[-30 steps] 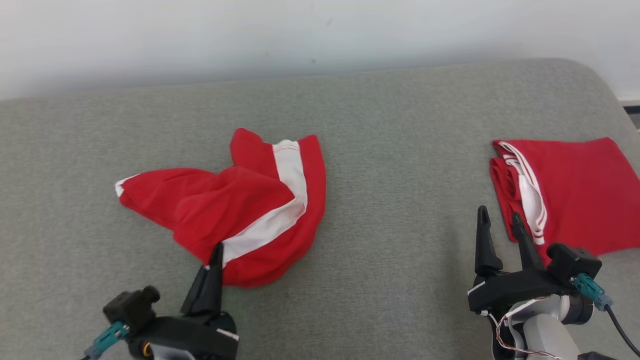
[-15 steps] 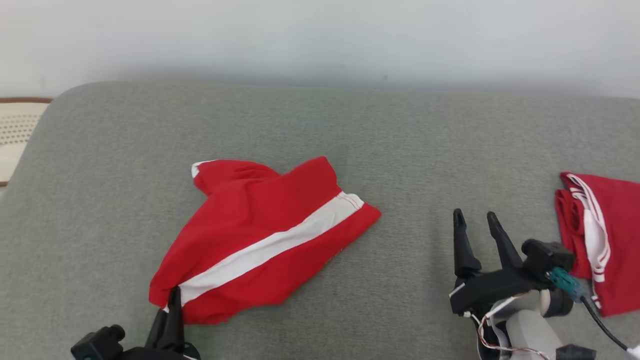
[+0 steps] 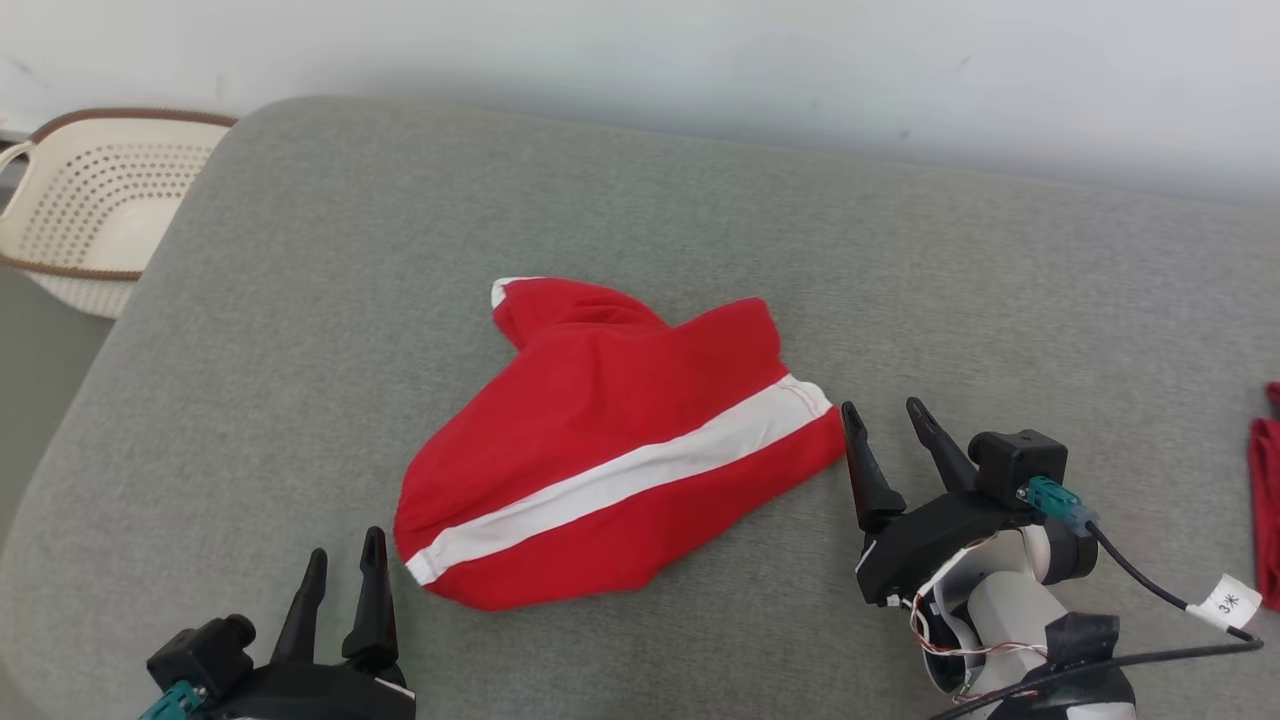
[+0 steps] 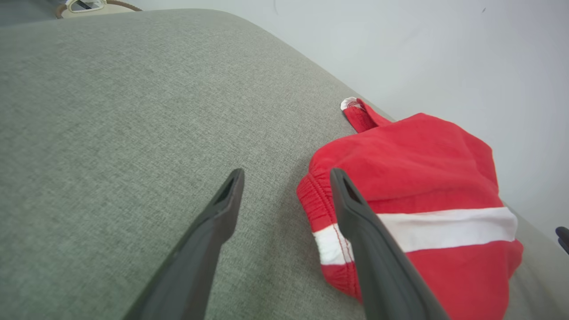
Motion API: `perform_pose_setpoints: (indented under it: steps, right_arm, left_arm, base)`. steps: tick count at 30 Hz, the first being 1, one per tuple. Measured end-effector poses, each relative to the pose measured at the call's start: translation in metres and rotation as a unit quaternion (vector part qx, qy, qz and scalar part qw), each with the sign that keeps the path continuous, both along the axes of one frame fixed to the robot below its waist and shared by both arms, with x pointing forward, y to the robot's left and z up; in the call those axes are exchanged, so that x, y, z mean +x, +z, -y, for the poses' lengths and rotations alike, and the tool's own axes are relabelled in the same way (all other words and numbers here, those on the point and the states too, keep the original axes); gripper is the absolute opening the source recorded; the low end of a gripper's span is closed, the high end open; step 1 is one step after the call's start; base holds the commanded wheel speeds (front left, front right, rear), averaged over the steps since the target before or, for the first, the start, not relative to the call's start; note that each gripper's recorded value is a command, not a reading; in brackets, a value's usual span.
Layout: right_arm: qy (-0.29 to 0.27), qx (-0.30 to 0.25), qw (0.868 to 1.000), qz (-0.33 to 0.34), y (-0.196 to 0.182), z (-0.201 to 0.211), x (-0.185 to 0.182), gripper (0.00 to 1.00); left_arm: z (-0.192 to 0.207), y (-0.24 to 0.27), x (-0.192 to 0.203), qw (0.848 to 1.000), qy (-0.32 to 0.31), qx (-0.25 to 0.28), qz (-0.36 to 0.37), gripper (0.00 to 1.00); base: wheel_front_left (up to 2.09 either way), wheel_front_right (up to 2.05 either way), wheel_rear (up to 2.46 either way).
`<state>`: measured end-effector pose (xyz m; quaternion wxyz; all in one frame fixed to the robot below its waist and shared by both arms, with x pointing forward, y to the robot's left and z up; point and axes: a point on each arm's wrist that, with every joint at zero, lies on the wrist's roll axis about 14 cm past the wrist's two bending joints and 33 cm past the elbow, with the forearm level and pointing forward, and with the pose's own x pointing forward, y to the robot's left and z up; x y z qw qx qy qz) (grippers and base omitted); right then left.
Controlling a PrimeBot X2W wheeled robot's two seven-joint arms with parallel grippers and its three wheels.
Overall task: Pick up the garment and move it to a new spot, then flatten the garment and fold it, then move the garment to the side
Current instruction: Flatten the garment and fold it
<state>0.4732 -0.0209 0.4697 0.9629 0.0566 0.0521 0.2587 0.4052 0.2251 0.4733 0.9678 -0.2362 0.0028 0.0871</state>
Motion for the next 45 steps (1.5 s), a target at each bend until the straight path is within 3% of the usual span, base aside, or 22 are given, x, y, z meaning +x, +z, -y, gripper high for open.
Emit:
perform_pose_setpoints:
  steps: [9, 10, 11, 12, 13, 20, 42, 43, 44, 45]
  right_arm:
    - [0.024, -0.051, 0.998, -0.043, -0.038, -0.012, 0.014, 1.00]
    - [0.024, -0.060, 0.996, -0.057, -0.050, -0.011, 0.014, 0.82]
    - [0.024, -0.063, 0.996, -0.061, -0.053, -0.011, 0.015, 0.49]
    - [0.025, -0.065, 0.996, -0.061, -0.054, -0.012, 0.017, 0.35]
    - [0.026, -0.065, 0.996, -0.062, -0.055, -0.012, 0.017, 0.00]
    - [-0.026, -0.046, 0.997, -0.051, -0.045, 0.022, 0.025, 0.00]
    - [-0.178, -0.005, 0.982, -0.061, -0.047, 0.126, -0.051, 0.00]
    - [-0.181, -0.005, 0.981, -0.062, -0.047, 0.128, -0.056, 0.09]
    - [-0.185, -0.003, 0.981, -0.062, -0.047, 0.130, -0.059, 0.31]
    - [-0.188, -0.002, 0.980, -0.061, -0.046, 0.132, -0.062, 0.85]
  left_arm:
    - [-0.014, 0.002, -0.013, 1.000, 0.021, 0.004, 0.002, 1.00]
    - [-0.016, 0.002, -0.015, 1.000, 0.024, 0.005, 0.001, 1.00]
    - [-0.016, 0.000, -0.016, 1.000, 0.024, 0.005, -0.001, 1.00]
    - [-0.016, -0.002, -0.017, 1.000, 0.024, 0.005, -0.004, 1.00]
    - [-0.016, -0.003, -0.018, 1.000, 0.025, 0.005, -0.006, 1.00]
    - [0.001, -0.004, -0.009, 1.000, -0.003, 0.005, -0.003, 1.00]
    - [0.090, 0.006, 0.021, 0.991, -0.133, -0.005, 0.019, 1.00]
    - [0.092, 0.007, 0.021, 0.991, -0.135, -0.005, 0.020, 1.00]
    - [0.093, 0.007, 0.021, 0.991, -0.135, -0.003, 0.020, 1.00]
    - [0.095, 0.008, 0.021, 0.990, -0.137, -0.001, 0.020, 1.00]
  base:
    - [0.00, 0.00, 0.00]
    - [0.00, 0.00, 0.00]
    - [0.00, 0.00, 0.00]
    - [0.00, 0.00, 0.00]
    - [0.00, 0.00, 0.00]
    - [0.00, 0.00, 0.00]
    - [0.00, 0.00, 0.00]
    - [0.00, 0.00, 0.00]
    - [0.00, 0.00, 0.00]
    - [0.00, 0.00, 0.00]
